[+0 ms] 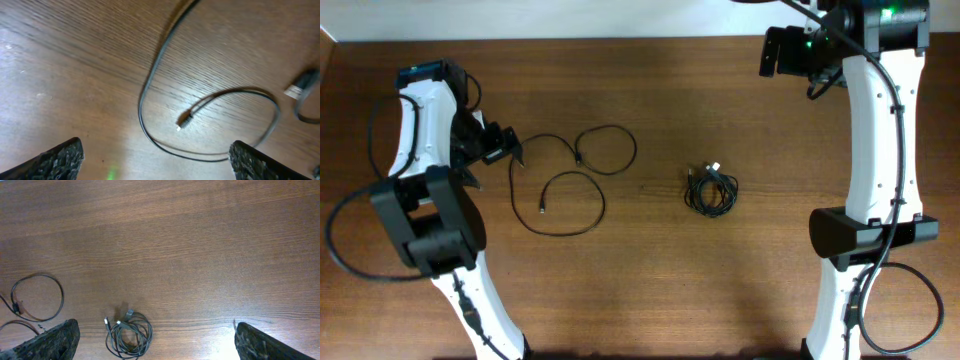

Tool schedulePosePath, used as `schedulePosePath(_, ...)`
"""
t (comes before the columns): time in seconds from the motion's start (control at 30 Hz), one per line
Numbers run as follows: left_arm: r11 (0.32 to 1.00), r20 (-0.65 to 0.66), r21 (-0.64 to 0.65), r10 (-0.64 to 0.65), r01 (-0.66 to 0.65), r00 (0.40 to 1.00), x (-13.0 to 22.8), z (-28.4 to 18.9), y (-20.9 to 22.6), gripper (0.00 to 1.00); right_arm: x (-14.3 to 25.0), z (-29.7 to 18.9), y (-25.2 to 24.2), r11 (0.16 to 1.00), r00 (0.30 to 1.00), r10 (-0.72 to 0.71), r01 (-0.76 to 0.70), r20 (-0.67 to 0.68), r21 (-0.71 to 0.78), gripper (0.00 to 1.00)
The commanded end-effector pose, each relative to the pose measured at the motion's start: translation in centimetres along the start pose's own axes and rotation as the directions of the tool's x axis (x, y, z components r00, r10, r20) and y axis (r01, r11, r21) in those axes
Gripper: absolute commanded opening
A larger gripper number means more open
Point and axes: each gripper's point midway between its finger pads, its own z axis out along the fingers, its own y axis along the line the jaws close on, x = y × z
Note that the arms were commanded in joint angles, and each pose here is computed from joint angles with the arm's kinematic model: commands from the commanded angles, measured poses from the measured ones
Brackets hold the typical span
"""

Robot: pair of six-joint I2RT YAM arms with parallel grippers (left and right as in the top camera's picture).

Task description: Untangle cables

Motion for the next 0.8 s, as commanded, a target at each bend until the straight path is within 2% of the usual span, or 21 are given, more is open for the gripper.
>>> schedulePosePath(0.0, 0.994, 0.161, 0.093, 0.046, -0.062, 0.986, 1.9, -5.9, -1.6, 0.94, 0.1, 0.2, 0.0, 1.000, 1.000, -0.006, 0.006, -0.008, 0.001, 0.98)
schedulePosePath(0.07, 0.989, 0.242, 0.118, 0.053, -0.084, 0.969, 2.4, -5.8, -2.1, 0.96, 0.1, 0.2, 0.0, 1.000, 1.000, -0.006, 0.006, -0.008, 0.000, 0.99)
schedulePosePath(0.17, 0.991, 0.294, 0.109, 0.046, -0.081, 0.955, 1.3, -1.6, -1.3, 0.99, 0.1, 0.2, 0.0, 1.000, 1.000, -0.006, 0.006, -0.008, 0.000, 0.99)
schedulePosePath(0.27, 0.999, 0.392, -0.034, 0.045, -0.035, 0.919, -1.6, 2.2, 1.5, 1.00, 0.1, 0.2, 0.0, 1.000, 1.000, -0.006, 0.006, -0.008, 0.001, 0.99)
schedulePosePath(0.33, 0.998, 0.424, -0.052, 0.047, -0.027, 0.904, -2.2, 3.8, 2.0, 1.00, 0.1, 0.2, 0.0, 1.000, 1.000, -0.006, 0.006, -0.008, 0.000, 0.98)
schedulePosePath(0.5, 0.999, 0.446, -0.046, 0.047, -0.030, 0.894, -2.3, 5.9, 2.2, 0.80, 0.1, 0.2, 0.0, 1.000, 1.000, -0.006, 0.006, -0.008, 0.000, 0.99)
schedulePosePath(0.63, 0.997, 0.472, -0.075, 0.047, -0.013, 0.880, -3.0, 6.5, 2.9, 0.77, 0.1, 0.2, 0.0, 1.000, 1.000, -0.006, 0.006, -0.008, 0.000, 0.99)
schedulePosePath(0.77, 0.996, 0.438, -0.087, 0.047, -0.010, 0.898, -2.9, 8.1, 3.1, 0.76, 0.1, 0.2, 0.0, 1.000, 1.000, -0.006, 0.006, -0.008, 0.000, 0.99)
